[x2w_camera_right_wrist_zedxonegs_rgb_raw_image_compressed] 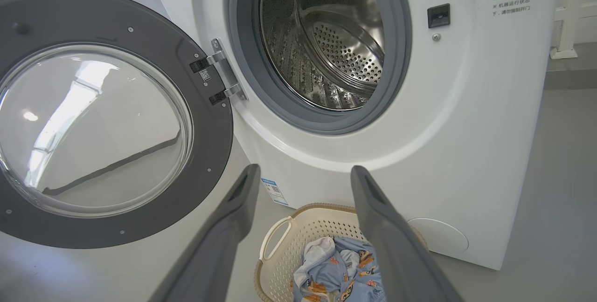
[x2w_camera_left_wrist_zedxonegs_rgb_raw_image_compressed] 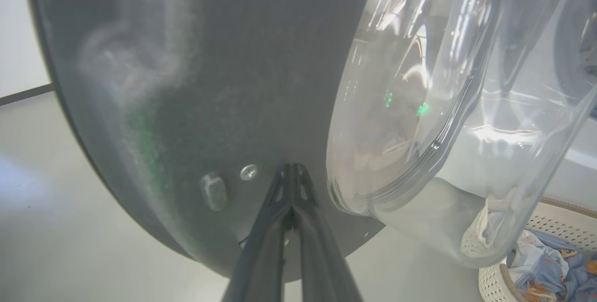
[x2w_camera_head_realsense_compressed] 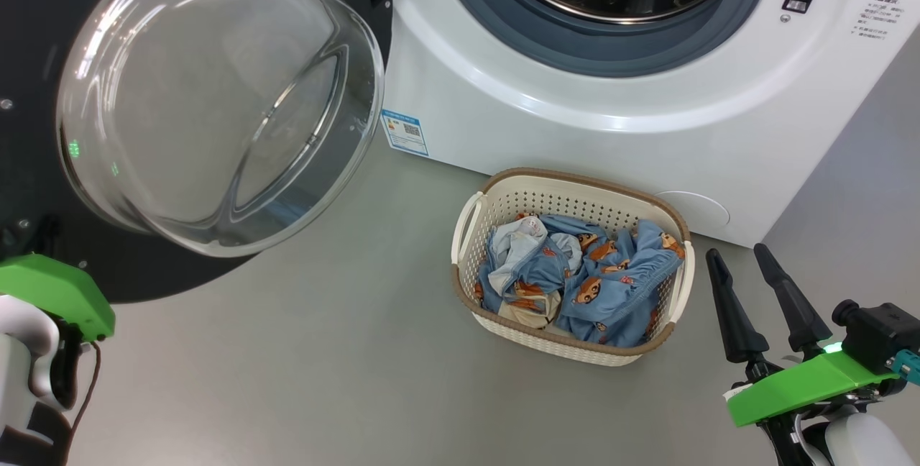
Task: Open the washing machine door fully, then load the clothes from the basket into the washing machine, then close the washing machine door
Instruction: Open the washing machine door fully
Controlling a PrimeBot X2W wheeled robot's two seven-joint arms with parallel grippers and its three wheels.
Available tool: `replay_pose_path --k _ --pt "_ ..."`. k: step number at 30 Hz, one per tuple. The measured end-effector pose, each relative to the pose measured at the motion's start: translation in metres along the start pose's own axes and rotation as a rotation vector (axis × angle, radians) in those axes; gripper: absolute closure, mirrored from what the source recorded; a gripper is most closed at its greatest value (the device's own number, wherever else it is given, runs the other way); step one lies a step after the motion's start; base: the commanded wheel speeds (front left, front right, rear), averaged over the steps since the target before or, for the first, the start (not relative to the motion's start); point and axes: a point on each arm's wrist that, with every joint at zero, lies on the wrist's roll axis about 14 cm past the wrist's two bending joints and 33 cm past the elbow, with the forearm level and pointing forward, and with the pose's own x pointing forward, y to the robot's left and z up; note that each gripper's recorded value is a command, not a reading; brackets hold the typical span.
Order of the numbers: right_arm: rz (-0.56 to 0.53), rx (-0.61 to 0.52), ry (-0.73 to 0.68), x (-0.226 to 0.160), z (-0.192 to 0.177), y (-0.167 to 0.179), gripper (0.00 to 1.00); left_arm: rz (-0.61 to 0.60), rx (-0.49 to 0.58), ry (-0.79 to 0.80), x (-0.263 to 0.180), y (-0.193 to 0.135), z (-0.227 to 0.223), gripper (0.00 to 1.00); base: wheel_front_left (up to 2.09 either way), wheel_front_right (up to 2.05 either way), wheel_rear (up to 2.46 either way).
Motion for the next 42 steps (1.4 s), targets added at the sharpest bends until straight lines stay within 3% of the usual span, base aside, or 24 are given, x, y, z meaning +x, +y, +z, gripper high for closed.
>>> replay_pose_path --k 23,24,25,26,27,28,42 --pt "0.020 -0.020 -0.025 -0.004 0.013 0.010 0.00 -0.088 -0.049 -0.109 -0.018 -0.021 0.007 1.00 0.00 0.00 0.00" --pt "0.020 -0.022 -0.028 -0.004 0.015 0.011 0.00 -0.096 -0.053 -0.116 -0.020 -0.023 0.007 0.82 0.00 0.00 0.00" --pt "0.019 -0.025 -0.031 -0.005 0.017 0.011 0.00 -0.107 -0.058 -0.123 -0.022 -0.026 0.007 0.82 0.00 0.00 0.00" --pt "0.018 -0.027 -0.034 -0.006 0.018 0.011 0.00 -0.119 -0.066 -0.134 -0.024 -0.031 0.008 0.51 0.00 0.00 0.00" --pt "0.017 -0.030 -0.037 -0.007 0.020 0.011 0.00 -0.132 -0.077 -0.144 -0.026 -0.036 0.009 0.11 0.00 0.00 0.00" --pt "0.015 -0.032 -0.040 -0.008 0.021 0.011 0.00 -0.141 -0.085 -0.154 -0.028 -0.040 0.010 0.00 0.00 0.00 0.00" --pt "-0.035 -0.066 -0.072 -0.034 0.040 -0.001 0.00 -0.269 -0.165 -0.241 -0.060 -0.098 0.018 0.00 0.00 0.00 0.00"
